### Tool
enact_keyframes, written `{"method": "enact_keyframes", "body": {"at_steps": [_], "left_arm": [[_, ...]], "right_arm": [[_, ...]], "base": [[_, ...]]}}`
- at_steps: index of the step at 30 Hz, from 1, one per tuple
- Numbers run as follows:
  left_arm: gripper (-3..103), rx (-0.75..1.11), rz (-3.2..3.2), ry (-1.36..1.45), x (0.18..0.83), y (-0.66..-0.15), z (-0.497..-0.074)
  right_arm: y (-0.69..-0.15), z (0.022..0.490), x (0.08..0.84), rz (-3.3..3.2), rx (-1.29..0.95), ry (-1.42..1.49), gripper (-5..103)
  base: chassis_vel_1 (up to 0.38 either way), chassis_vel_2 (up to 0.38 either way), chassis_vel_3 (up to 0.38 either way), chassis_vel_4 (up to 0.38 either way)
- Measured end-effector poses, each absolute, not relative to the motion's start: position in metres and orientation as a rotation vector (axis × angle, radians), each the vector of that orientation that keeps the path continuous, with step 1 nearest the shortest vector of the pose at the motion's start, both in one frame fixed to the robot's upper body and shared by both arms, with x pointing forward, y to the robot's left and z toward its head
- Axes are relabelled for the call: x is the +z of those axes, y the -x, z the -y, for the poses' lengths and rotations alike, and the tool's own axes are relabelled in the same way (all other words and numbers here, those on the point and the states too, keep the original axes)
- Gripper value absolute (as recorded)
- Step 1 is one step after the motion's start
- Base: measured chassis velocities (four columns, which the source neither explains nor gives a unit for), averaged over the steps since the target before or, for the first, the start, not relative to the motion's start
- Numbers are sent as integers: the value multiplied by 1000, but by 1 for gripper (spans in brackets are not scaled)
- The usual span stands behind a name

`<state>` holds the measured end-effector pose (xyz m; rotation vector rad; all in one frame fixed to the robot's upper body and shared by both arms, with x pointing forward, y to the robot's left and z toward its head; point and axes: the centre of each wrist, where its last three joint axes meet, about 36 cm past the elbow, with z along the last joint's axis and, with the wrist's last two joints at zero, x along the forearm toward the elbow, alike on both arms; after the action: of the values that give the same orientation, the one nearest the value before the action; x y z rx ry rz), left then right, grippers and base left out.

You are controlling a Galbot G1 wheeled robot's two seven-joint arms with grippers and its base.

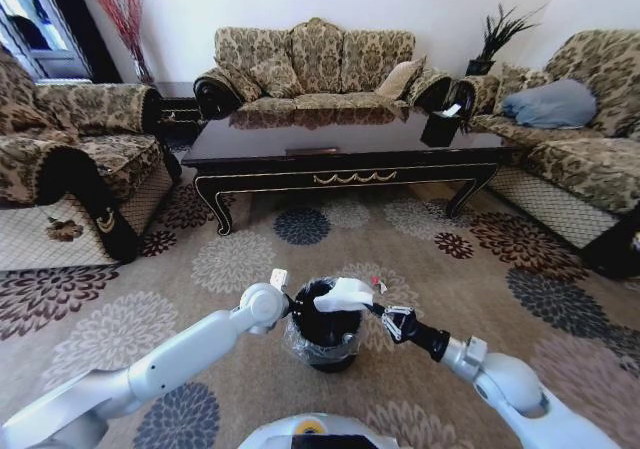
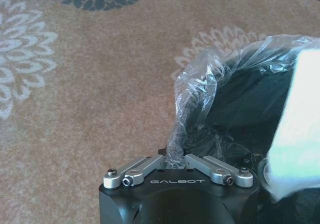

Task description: Move to the front of the table and pick up the trash from the floor, then place it into the trash bin.

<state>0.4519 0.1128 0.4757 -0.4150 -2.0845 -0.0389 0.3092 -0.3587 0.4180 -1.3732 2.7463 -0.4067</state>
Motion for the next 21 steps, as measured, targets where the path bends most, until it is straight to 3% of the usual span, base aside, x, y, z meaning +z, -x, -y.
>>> {"method": "enact_keyframes", "body": {"at_steps": [4, 8, 10, 14, 16, 19, 21], "left_arm": [[0, -37, 2084, 416, 476, -452, -111], [0, -36, 2078, 413, 473, -450, -111], [0, -33, 2075, 413, 472, -449, -112], [0, -29, 2074, 403, 471, -446, -117], [0, -29, 2075, 400, 471, -445, -119], [0, -31, 2075, 391, 470, -445, -122], [0, -31, 2077, 389, 471, -445, -123]], "right_arm": [[-308, 358, 417, -2747, -408, 1379, 5], [-301, 355, 412, -2755, -387, 1408, 21], [-300, 354, 411, -2755, -386, 1417, 21], [-299, 353, 408, -2747, -388, 1436, 43], [-299, 353, 408, -2745, -388, 1437, 43], [-300, 352, 409, -2743, -387, 1437, 60], [-300, 351, 410, -2744, -385, 1435, 66]], "base": [[0, 0, 0, 0], [0, 0, 0, 0], [0, 0, 0, 0], [0, 0, 0, 0], [0, 0, 0, 0], [0, 0, 0, 0], [0, 0, 0, 0]]}}
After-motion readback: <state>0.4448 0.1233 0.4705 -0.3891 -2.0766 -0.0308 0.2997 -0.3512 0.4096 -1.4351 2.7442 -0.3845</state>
